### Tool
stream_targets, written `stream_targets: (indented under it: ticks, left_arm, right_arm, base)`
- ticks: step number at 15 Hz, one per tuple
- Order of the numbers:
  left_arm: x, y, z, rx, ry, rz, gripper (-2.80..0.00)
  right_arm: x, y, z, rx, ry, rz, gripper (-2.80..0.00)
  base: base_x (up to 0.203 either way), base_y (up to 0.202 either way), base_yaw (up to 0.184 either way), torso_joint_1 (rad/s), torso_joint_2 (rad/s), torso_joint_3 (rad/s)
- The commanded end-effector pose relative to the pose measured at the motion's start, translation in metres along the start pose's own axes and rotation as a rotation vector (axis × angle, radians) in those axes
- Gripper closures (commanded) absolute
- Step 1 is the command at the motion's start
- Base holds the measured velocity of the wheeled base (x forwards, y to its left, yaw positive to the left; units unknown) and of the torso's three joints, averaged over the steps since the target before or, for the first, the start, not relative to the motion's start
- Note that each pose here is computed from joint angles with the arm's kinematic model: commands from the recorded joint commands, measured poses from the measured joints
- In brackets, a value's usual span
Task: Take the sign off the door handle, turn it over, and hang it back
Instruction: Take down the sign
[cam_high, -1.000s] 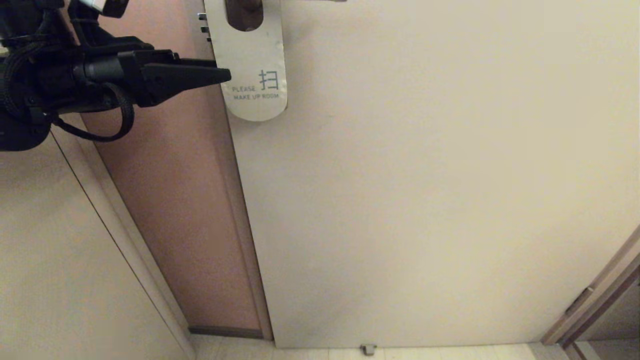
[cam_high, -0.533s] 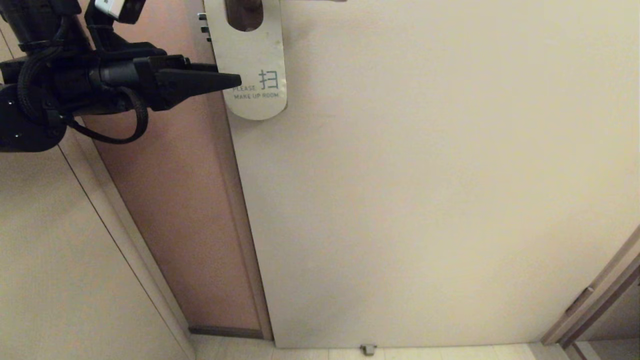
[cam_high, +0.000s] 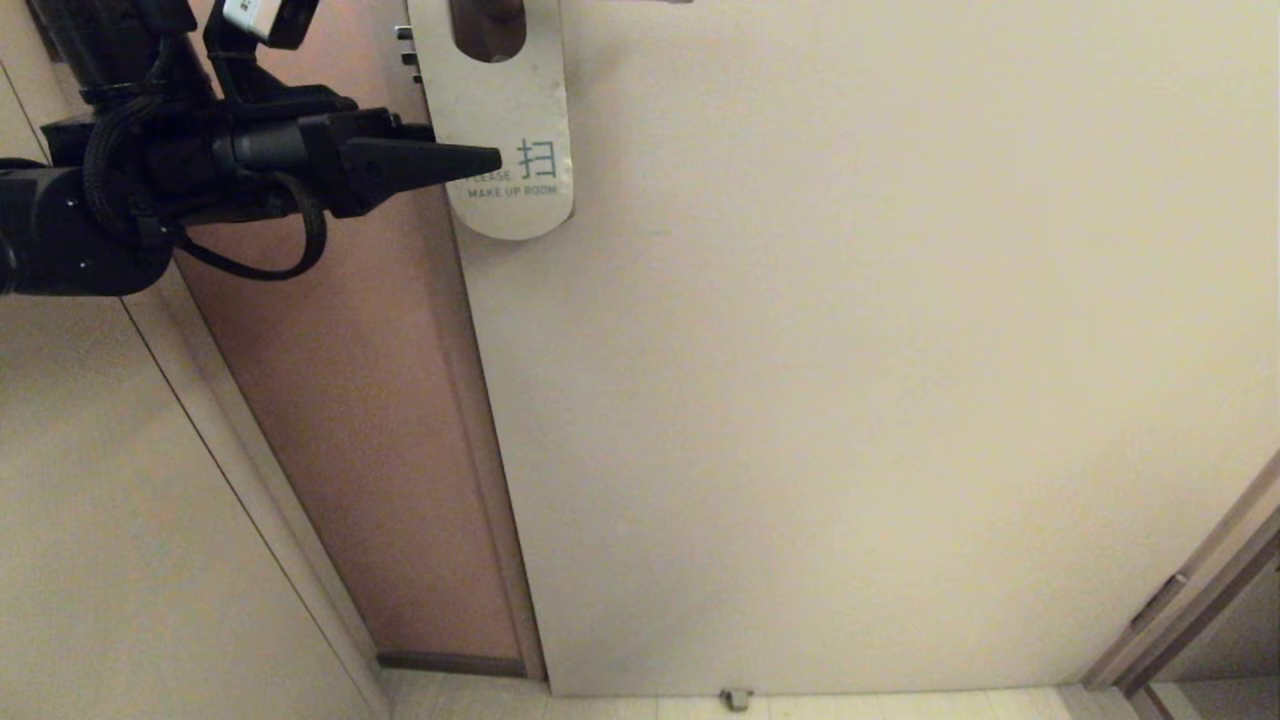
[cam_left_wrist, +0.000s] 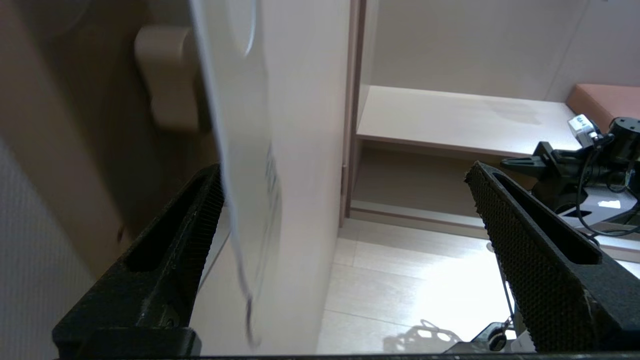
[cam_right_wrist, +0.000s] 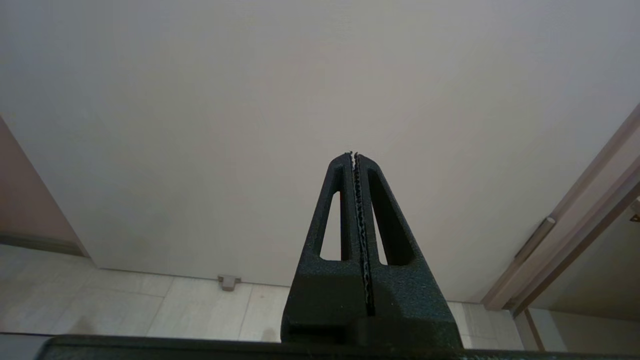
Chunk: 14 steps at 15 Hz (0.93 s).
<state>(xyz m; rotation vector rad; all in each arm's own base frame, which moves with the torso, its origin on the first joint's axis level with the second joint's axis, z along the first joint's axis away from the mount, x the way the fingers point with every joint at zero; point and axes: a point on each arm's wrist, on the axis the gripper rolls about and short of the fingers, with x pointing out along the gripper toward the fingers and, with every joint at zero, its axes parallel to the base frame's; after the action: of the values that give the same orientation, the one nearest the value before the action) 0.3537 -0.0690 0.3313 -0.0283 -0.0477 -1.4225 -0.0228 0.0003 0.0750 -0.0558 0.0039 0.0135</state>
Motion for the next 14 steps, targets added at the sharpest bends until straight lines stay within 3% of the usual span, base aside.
stream_targets:
  ticks: [1,11,12,14]
  left_arm:
    - [0.0058,0.0008,0.0005,-0.008,-0.001,-0.019,-2.80]
    - [0.0127,-0.0014,0.0026,0.000,-0.006,-0.037,-2.80]
    - [0.0129,-0.0009,0.0022,0.003,-0.006,-0.036,0.00]
    - [0.0129,-0.0010,0.0030,0.007,-0.009,-0.036,0.00]
  right_arm:
    - [0.0000,0.0000,0.0000,-0.001,0.000,0.000,0.00]
    - [0.0000,0.0000,0.0000,-0.001,0.000,0.000,0.00]
    - [0.0000,0.0000,0.0000,-0.001,0.000,0.000,0.00]
    - [0.0000,0.0000,0.0000,-0.001,0.000,0.000,0.00]
  base:
    - [0.000,0.000,0.000,0.000,0.00,0.000]
    - [0.000,0.000,0.000,0.000,0.00,0.000]
    - [0.000,0.000,0.000,0.000,0.00,0.000]
    - [0.000,0.000,0.000,0.000,0.00,0.000]
